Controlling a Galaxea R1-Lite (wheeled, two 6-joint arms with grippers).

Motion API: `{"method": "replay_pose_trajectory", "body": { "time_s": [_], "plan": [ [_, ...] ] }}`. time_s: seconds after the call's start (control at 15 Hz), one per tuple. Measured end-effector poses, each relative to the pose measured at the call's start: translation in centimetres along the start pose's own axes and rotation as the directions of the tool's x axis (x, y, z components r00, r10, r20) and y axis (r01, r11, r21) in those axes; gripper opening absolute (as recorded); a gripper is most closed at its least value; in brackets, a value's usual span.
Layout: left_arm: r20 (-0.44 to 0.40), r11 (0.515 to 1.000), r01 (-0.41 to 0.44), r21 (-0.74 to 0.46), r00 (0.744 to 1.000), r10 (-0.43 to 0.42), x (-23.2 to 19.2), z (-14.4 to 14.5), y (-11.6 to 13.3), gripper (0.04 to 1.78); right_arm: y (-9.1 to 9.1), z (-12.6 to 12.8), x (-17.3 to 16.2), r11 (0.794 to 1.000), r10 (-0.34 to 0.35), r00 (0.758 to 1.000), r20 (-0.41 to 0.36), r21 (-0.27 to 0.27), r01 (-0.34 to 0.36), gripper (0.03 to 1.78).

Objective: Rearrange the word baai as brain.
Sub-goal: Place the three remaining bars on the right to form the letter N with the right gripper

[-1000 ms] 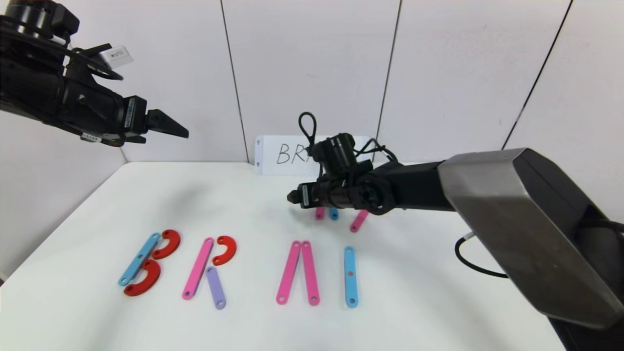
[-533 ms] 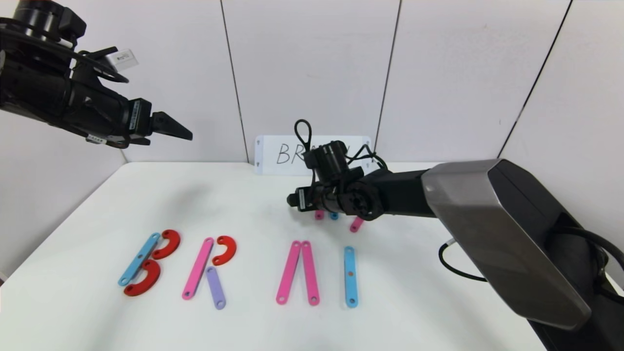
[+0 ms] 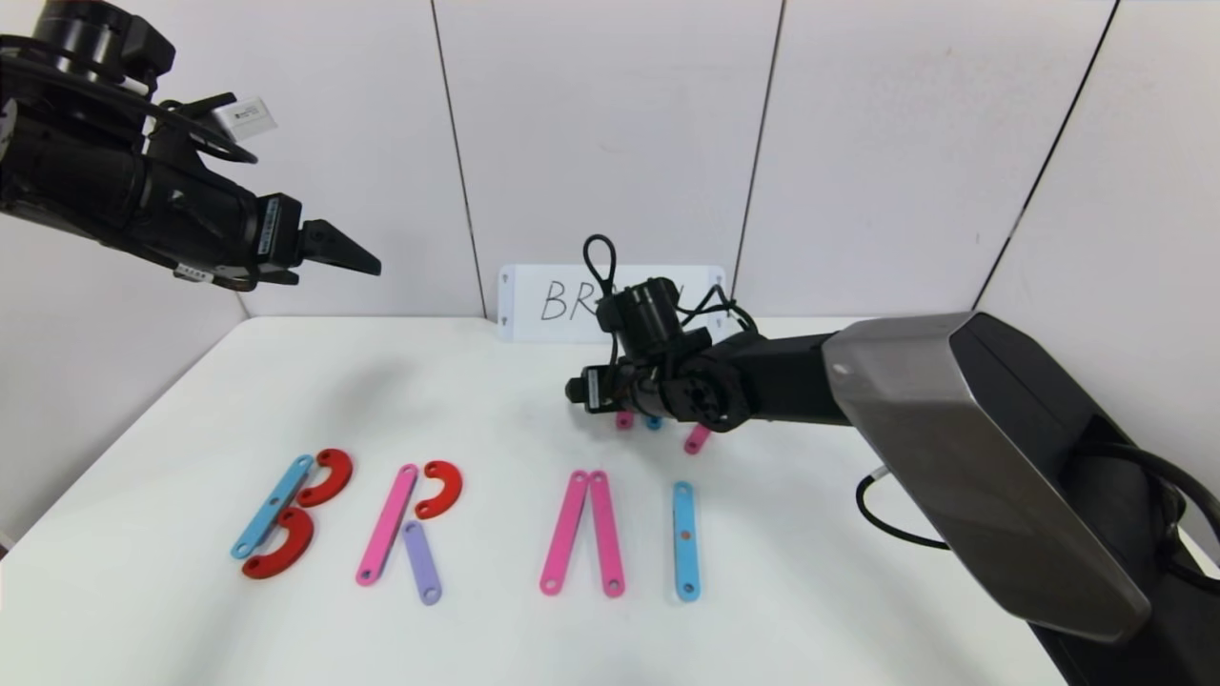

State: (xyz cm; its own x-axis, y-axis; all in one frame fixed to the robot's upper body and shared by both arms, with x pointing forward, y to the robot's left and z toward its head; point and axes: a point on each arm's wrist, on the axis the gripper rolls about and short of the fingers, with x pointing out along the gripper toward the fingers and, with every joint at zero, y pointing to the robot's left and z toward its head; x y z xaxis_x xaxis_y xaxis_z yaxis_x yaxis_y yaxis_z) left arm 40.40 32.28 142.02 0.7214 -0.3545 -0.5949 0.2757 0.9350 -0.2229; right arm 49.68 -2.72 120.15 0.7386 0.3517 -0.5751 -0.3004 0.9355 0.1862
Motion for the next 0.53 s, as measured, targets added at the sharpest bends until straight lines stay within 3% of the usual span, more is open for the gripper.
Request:
{"method": "replay_pose_trajectory", "body": {
  "time_s": [0.53],
  "plan": [
    [0.000,1.000,0.000,0.000,1.000,0.000,-0.01,0.00,0.00,1.74,0.10,-0.30,0.18,1.000,0.001,1.000,-0.007,0.016,0.000,1.73]
  ]
}}
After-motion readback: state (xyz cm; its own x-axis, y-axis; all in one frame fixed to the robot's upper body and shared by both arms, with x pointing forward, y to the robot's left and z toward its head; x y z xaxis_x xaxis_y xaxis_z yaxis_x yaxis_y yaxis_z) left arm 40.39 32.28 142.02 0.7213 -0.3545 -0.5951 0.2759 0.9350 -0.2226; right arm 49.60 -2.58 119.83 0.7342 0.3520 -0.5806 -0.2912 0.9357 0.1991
